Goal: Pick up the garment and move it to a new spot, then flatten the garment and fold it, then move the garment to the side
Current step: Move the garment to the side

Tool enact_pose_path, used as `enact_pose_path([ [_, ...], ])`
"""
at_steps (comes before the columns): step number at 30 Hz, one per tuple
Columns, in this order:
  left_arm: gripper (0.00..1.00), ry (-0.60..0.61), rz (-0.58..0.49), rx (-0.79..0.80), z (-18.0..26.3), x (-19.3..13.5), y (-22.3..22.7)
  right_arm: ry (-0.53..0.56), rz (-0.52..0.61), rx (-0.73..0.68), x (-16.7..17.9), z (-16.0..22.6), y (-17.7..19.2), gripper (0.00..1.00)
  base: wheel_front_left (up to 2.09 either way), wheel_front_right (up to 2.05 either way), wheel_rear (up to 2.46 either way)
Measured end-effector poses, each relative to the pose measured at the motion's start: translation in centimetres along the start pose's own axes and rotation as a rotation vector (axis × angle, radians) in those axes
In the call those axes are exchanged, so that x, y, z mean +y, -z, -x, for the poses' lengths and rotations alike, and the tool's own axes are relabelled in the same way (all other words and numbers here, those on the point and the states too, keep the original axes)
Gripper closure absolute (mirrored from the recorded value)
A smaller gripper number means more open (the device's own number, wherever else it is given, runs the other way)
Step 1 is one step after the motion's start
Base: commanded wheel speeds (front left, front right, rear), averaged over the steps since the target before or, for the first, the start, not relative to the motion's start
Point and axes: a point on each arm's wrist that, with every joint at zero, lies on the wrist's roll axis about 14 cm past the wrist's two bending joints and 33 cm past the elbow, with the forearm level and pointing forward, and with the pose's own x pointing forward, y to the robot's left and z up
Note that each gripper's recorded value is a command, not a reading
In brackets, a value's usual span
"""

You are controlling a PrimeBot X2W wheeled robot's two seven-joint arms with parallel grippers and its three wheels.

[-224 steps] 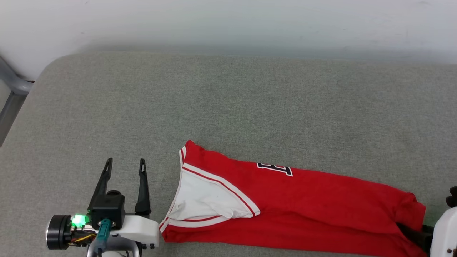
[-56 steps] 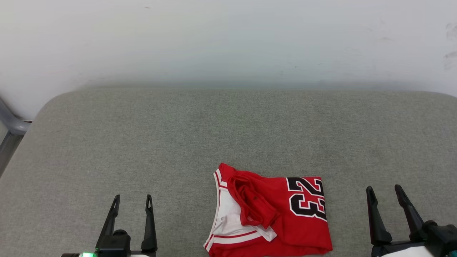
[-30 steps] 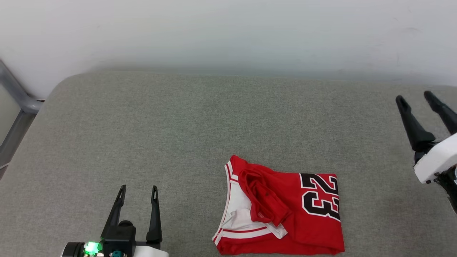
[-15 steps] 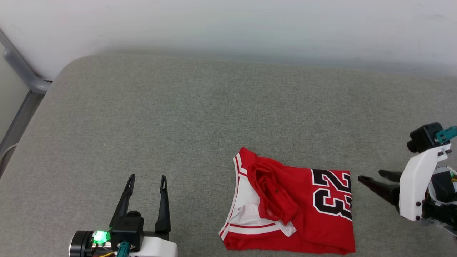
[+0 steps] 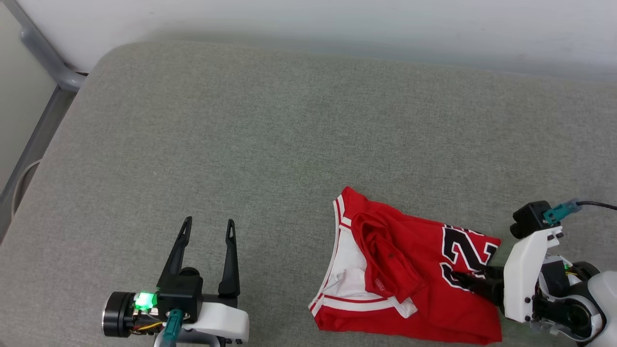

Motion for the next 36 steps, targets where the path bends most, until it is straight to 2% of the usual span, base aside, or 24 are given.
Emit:
enact_pose_path([
  [8,0.00,-0.022,-0.006,0.011,0.0,0.7,0.3,-0.016,0.011,0.010,0.3,-1.5,1.1,0.00,0.00,0.00,0.00],
  [9,0.00,-0.022,-0.006,0.010,0.0,0.7,0.3,-0.018,0.013,0.005,0.4,-1.4,1.0,0.30,0.00,0.00,0.00],
  [11,0.00,-0.023,-0.006,0.009,-0.1,0.7,0.3,-0.017,0.019,-0.022,0.4,-1.3,0.7,1.00,0.00,0.00,0.00],
  [19,0.00,-0.003,0.005,-0.005,-0.3,-0.1,-0.1,-0.027,0.088,-0.135,1.5,0.1,-1.3,1.00,0.00,0.00,0.00],
  [24,0.00,0.029,0.013,-0.017,-0.5,-1.1,-0.4,0.006,0.141,-0.254,1.0,2.7,-4.0,1.00,0.00,0.00,0.00],
  [31,0.00,0.103,0.031,-0.036,-1.7,-3.7,-0.8,0.167,0.259,-0.331,-2.9,7.6,-5.8,1.00,0.00,0.00,0.00],
  [36,0.00,0.166,0.043,-0.040,-2.7,-6.0,-0.7,0.271,0.265,-0.369,-6.0,10.7,-6.2,1.00,0.00,0.00,0.00],
])
